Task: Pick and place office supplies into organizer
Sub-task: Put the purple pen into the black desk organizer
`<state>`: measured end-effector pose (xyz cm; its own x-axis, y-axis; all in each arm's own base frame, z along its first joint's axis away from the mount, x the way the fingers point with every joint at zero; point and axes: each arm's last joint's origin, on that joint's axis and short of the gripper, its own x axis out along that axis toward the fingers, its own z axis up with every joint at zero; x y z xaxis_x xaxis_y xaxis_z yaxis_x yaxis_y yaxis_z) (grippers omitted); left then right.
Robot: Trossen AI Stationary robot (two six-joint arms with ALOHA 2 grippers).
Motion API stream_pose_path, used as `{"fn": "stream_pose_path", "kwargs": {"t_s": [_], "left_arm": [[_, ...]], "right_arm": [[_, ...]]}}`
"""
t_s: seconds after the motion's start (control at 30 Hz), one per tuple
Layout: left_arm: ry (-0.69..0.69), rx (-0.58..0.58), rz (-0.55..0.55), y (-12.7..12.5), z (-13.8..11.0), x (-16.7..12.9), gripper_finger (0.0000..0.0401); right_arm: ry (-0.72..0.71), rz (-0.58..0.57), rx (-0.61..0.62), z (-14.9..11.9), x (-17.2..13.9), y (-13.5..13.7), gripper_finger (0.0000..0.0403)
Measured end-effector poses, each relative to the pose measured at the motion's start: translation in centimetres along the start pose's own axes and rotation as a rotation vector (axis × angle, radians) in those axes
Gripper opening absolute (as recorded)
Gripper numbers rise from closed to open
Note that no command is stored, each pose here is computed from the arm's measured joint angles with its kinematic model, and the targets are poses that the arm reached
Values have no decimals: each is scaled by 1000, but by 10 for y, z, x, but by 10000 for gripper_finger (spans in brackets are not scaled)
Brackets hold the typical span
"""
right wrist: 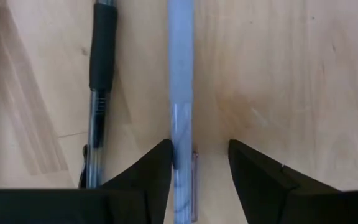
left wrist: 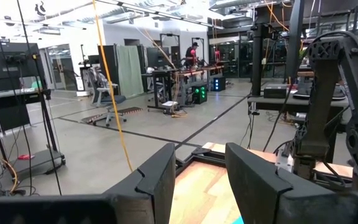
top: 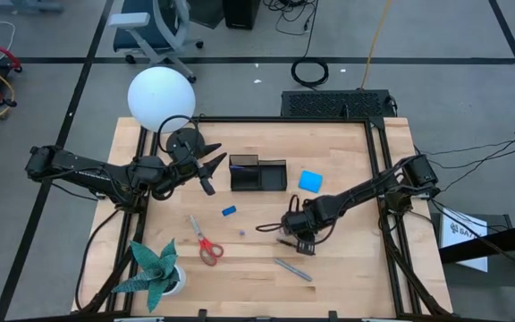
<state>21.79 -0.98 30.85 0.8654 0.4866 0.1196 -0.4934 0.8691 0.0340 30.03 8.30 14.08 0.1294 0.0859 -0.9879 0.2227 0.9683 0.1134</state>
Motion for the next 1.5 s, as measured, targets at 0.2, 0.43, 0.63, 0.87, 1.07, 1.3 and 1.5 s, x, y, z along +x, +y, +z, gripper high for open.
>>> {"fn": "stream_pose_path", "kwargs": {"t_s": [0.2,0.43,0.63,0.87,1.07,1.3,1.5], "left_arm": [[-2,-1,0,0,0,0,147],[-3,-2,0,0,0,0,147],[-3,-2,0,0,0,0,147],[-3,-2,0,0,0,0,147],[-1,-2,0,0,0,0,147],[2,-1,-1,0,0,0,147],[6,1,-1,0,-1,0,147]], "right_arm": [[9,-5,4,1,1,-3,126],[19,-9,-24,0,2,-4,51],[17,-6,-67,1,2,-5,21],[28,44,-53,5,-1,-11,23],[19,51,-55,10,-10,-12,22],[-70,83,-70,16,-36,-13,22],[-233,75,-80,15,-73,-20,22]]}}
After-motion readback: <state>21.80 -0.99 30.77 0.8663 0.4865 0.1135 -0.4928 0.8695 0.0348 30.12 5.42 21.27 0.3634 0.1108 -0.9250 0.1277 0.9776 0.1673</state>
